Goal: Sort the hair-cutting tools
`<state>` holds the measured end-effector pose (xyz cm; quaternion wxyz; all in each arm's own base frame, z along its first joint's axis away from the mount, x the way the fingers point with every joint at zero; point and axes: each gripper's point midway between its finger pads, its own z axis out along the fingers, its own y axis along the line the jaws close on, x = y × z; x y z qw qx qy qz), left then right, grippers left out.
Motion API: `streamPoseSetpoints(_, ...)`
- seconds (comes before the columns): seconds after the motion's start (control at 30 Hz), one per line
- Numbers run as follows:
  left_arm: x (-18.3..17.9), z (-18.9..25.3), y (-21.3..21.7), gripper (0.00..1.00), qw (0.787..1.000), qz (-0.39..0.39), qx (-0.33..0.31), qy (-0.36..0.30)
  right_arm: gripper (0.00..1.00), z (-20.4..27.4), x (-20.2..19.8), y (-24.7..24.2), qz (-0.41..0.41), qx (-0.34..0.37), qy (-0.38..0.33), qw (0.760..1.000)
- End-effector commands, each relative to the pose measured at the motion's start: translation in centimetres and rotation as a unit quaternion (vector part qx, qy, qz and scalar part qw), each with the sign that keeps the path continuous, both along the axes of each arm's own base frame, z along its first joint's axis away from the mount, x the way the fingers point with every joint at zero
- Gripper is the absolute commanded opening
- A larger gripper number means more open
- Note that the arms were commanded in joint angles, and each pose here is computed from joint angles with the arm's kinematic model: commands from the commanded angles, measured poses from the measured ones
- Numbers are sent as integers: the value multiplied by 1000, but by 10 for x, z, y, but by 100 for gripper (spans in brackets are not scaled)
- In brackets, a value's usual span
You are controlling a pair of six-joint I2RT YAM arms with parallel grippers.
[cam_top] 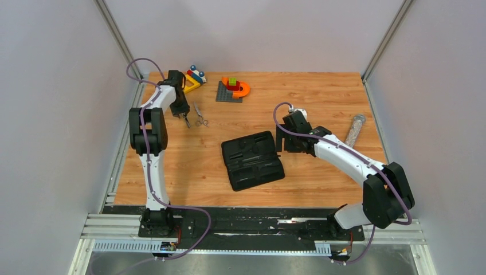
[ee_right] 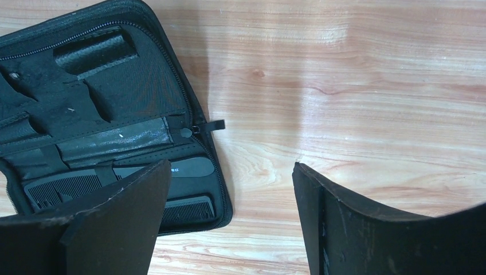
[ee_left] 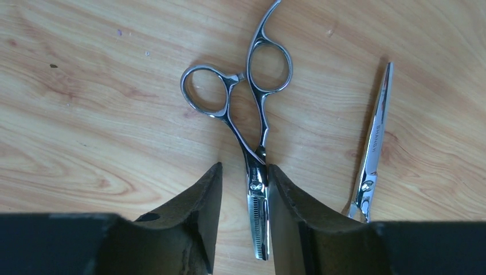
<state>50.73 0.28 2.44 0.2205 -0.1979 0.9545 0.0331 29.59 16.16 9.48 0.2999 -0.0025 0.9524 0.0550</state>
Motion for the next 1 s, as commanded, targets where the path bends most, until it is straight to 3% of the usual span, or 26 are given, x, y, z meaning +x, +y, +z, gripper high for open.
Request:
streamPoseSetpoints(0.0, -18, -16, -4, 38, 999, -10, -19, 41, 80, 11, 10, -1, -20, 6, -18, 1000)
streamPoseSetpoints(0.1, -38, -22, -8, 27, 998, -13, -28, 61, 80, 12, 8, -2, -20, 6, -18, 1000)
streamPoseSetpoints(0.23, -64, -7, -12, 21, 997, -18, -38, 59, 80, 11, 7, -2, -15, 7, -19, 1000)
streamPoseSetpoints(0.6, -170, 5, -33, 15, 994, -22, -75, 74, 80, 10, -10, 2, 20, 34, -25, 999)
streamPoseSetpoints(0.97, -257, 26, -90, 8, 992, -37, -111, 50, 80, 5, -23, 17, 57, 82, -23, 995)
